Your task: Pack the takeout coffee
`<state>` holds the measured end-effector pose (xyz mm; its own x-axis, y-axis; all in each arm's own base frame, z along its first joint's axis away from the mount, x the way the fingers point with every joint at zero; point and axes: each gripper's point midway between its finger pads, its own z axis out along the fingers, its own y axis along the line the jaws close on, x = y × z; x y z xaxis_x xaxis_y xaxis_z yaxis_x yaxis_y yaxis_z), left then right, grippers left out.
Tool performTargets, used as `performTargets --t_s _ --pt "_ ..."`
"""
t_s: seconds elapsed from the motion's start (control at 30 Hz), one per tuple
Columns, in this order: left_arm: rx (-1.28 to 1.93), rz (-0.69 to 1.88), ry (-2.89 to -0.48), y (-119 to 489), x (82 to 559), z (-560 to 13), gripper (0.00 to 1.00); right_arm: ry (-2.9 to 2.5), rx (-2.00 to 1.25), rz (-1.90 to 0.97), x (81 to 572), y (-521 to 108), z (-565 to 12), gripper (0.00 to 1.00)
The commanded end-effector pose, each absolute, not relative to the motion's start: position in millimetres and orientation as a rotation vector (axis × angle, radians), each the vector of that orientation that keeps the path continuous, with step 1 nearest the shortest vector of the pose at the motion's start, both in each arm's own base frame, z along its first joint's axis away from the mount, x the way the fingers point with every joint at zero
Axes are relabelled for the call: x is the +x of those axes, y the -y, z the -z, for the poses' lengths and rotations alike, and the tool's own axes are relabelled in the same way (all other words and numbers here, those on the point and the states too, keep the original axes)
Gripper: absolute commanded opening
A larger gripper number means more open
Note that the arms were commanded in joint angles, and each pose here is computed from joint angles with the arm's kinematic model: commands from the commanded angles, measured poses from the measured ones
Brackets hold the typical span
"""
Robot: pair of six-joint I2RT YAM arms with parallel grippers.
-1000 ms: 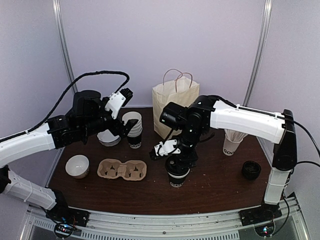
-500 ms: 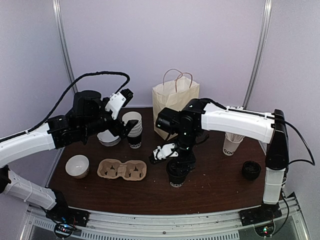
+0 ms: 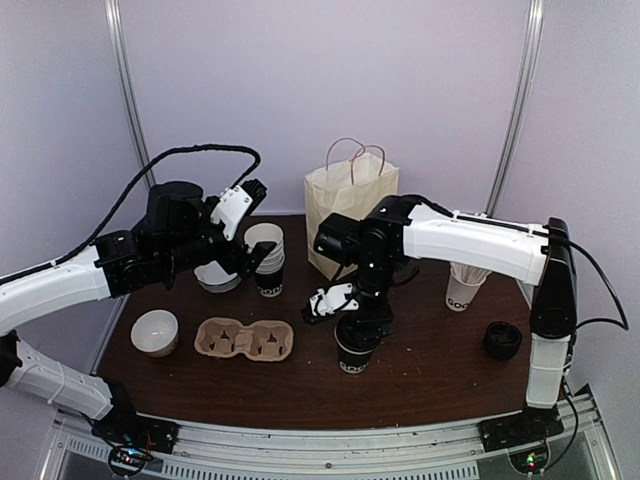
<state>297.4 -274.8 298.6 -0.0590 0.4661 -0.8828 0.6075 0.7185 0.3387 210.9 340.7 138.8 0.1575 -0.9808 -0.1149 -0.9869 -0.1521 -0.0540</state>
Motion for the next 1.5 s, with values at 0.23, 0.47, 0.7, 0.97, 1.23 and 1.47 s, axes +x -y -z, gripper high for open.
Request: performTargets --t_s 0.23,0.47,0.7,0.97,1.23,1.47 --pt "0.855 0.162 -1.665 278 299 -309 0.98 -1.998 -2.258 -0.084 220 -347 -143 0.81" --pt "0.857 0.166 -1.664 278 299 -309 0.98 -1.995 -2.247 -0.100 220 -350 -149 0.83" --pt "0.857 0.166 -1.664 278 299 -309 0.97 -2.012 -2.274 -0.104 217 -348 -141 0.84" --pt "0.858 0.167 -1.665 279 299 -308 0.97 -2.014 -2.278 -0.136 213 -349 -144 0.83" --pt "0.854 0.171 -1.732 282 303 -299 0.98 -1.985 -2.222 -0.228 205 -345 -174 0.99" --pt "0.852 0.235 -1.811 293 304 -285 0.97 -1.984 -2.056 -0.267 219 -325 -213 0.99"
